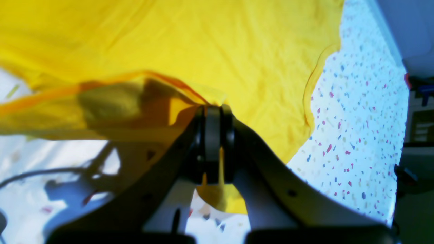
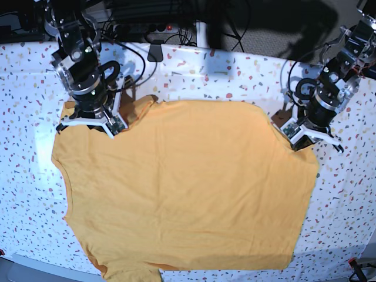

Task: Fold the T-shirt properly
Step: 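Drag the shoulder edges with both grippers toward the hem, folding the shirt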

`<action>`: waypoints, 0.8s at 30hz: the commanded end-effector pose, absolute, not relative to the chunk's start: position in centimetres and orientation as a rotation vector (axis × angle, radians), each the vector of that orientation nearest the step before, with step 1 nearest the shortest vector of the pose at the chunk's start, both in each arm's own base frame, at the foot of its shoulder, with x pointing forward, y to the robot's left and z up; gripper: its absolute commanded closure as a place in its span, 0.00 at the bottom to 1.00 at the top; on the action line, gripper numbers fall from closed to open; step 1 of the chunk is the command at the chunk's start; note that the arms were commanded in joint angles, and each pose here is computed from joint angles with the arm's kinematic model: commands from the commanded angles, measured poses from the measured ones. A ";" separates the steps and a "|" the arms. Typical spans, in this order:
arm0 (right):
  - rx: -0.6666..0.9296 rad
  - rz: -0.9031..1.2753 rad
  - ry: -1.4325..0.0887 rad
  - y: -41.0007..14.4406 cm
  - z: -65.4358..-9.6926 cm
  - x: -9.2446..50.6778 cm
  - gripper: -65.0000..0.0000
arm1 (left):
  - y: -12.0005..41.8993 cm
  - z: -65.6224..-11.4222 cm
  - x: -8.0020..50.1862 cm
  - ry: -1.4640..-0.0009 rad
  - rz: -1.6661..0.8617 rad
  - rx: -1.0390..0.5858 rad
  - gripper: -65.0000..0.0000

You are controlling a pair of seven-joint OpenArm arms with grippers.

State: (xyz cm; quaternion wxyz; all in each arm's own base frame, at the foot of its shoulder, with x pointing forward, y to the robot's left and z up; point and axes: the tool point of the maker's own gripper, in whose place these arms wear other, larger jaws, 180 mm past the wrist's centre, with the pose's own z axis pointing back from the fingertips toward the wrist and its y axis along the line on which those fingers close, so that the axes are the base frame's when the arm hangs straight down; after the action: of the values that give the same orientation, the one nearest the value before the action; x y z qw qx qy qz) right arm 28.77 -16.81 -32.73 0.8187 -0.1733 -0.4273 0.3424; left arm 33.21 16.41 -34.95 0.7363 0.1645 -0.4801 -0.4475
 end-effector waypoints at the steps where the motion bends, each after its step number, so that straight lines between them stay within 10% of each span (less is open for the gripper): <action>1: -0.387 0.733 -0.949 -16.9 -31.7 29.6 1.00 | 16.6 -33.3 34.5 -1.109 -0.975 0.394 1.00; 24: -0.354 0.661 -0.944 -20.0 -32.3 37.8 1.00 | 18.5 -33.9 41.1 -1.119 -0.752 0.343 1.00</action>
State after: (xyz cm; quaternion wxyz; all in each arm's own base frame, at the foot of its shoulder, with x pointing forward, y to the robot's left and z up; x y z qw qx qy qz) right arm 36.79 -19.83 -34.10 0.8386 -0.1578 -0.4204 0.3086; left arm 39.96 18.01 -35.91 0.7841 0.1441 -0.4927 -0.3487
